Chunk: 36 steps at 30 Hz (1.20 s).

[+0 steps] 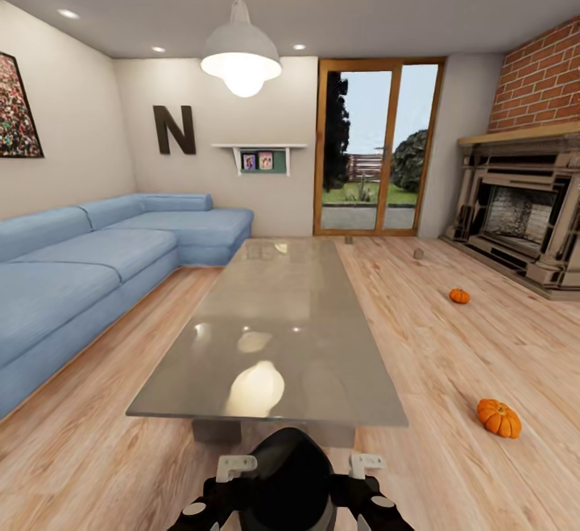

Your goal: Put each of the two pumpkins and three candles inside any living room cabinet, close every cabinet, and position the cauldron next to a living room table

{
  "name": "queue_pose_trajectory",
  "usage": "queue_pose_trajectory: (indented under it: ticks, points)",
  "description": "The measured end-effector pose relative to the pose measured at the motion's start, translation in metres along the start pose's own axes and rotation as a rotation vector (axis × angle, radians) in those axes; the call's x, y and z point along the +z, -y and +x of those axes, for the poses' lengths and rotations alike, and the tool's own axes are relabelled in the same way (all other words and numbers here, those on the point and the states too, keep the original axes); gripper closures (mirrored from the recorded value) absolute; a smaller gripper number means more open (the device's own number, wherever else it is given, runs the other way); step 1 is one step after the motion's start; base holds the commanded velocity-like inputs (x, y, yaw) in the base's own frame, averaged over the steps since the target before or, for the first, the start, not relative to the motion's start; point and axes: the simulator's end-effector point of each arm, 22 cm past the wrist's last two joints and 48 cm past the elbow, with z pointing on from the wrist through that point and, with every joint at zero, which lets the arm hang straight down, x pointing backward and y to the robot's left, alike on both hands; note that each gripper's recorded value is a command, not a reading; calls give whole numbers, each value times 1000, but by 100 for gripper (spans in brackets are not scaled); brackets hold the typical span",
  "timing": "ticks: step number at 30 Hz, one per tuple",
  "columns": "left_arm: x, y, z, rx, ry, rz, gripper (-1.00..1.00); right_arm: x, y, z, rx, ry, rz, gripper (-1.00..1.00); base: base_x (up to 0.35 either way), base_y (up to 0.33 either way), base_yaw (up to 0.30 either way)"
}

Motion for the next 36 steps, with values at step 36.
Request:
queue_pose_trajectory:
  ticks: [36]
  points:
    - [-2, 1, -1, 5, -3, 0, -100, -3, 0, -5, -1, 6, 2, -100, -211, 0, 0]
